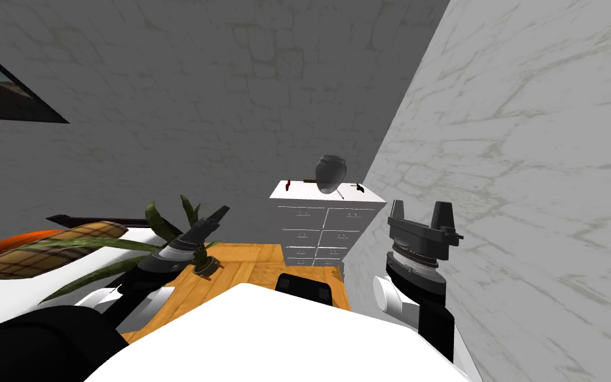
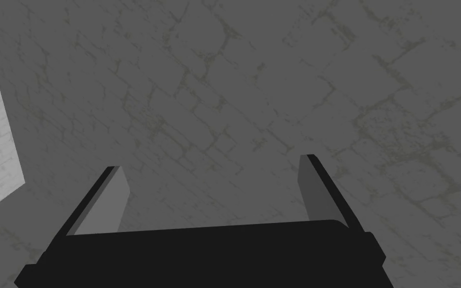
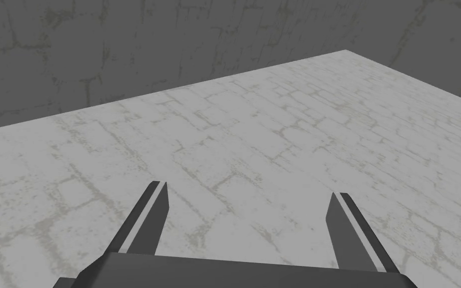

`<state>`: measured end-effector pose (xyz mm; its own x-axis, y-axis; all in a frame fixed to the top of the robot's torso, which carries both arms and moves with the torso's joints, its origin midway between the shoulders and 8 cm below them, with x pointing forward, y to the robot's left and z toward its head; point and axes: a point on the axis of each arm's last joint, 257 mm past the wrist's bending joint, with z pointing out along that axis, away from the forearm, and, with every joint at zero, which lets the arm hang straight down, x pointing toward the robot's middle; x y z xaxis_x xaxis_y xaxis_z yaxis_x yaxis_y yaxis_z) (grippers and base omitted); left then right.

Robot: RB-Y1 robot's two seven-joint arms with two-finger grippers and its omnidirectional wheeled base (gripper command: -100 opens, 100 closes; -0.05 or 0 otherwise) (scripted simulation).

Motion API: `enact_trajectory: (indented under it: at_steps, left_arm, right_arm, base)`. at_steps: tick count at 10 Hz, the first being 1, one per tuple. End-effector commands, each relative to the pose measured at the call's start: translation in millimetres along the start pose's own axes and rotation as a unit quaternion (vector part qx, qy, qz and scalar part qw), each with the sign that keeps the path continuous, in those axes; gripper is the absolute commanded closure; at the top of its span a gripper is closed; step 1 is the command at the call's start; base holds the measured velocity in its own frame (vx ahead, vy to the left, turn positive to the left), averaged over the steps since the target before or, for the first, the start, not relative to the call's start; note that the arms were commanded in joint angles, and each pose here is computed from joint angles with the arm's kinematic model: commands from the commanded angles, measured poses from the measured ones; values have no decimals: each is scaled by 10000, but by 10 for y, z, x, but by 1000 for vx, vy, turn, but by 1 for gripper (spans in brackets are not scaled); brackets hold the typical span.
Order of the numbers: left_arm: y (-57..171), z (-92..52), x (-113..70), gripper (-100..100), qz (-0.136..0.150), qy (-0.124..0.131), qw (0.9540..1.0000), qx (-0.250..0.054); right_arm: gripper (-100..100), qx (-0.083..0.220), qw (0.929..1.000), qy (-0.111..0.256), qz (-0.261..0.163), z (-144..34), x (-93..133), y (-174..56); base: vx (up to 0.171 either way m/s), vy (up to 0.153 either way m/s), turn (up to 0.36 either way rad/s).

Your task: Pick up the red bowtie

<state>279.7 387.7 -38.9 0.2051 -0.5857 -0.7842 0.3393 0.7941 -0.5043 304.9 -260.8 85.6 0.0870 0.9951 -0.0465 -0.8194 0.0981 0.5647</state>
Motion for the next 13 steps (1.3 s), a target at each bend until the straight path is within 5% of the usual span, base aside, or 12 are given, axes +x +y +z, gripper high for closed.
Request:
enact_trajectory:
  at_steps: [1, 3, 4, 5, 6, 7, 8, 9, 10, 11, 12, 13]
  left_arm:
    - [67, -70, -56, -100, 328, 151, 9993, -48]
    - [161, -197, -103, -100, 861, 509, 9949, -123]
    - [234, -312, -85, -100, 1285, 905, 9875, -140]
    - [249, -324, -158, -100, 1392, 891, 9861, -173]
    - [315, -435, -136, -100, 1792, 1300, 9751, -157]
    - [331, -448, -221, -100, 1915, 1293, 9727, -198]
    - [389, -548, -197, -100, 2292, 1704, 9583, -138]
    - [406, -569, -291, -100, 2424, 1711, 9548, -194]
    - [469, -689, -268, -100, 2768, 2131, 9369, -137]
    - [474, -685, -367, -100, 2913, 2141, 9322, -159]
    - [531, -798, -340, -100, 3224, 2562, 9112, -64]
    - [535, -797, -429, -100, 3350, 2586, 9060, -89]
  right_arm:
    - [0, 0, 10000, 0, 0, 0, 0, 0]
    - [0, 0, 10000, 0, 0, 0, 0, 0]
    - [0, 1, 10000, 0, -1, -1, -1, 0]
    - [0, 0, 10000, 0, 0, 0, 0, 0]
    - [0, 1, 10000, 0, -1, 0, 0, 0]
    - [0, 0, 10000, 0, 0, 0, 0, 0]
    - [0, 1, 10000, 0, -1, -1, -1, 0]
    - [0, 0, 10000, 0, 0, 0, 0, 0]
    - [0, 1, 10000, 0, -1, -1, -1, 0]
    - [0, 1, 10000, 0, 0, 0, 0, 0]
    - [0, 1, 10000, 0, -1, -1, -1, 0]
    - [0, 1, 10000, 0, -1, 0, 0, 0]
  base:
    - [-12, 21, -171]
    - [-10, 19, -262]
    - [-11, 16, -251]
    - [-11, 16, -200]
    - [-10, 8, -364]
    - [-9, 15, -190]
    - [-8, 6, -355]
    - [-8, 11, -171]
    - [-6, 3, -308]
    - [-6, 9, -223]
    - [-4, 4, -353]
    - [-5, 11, -183]
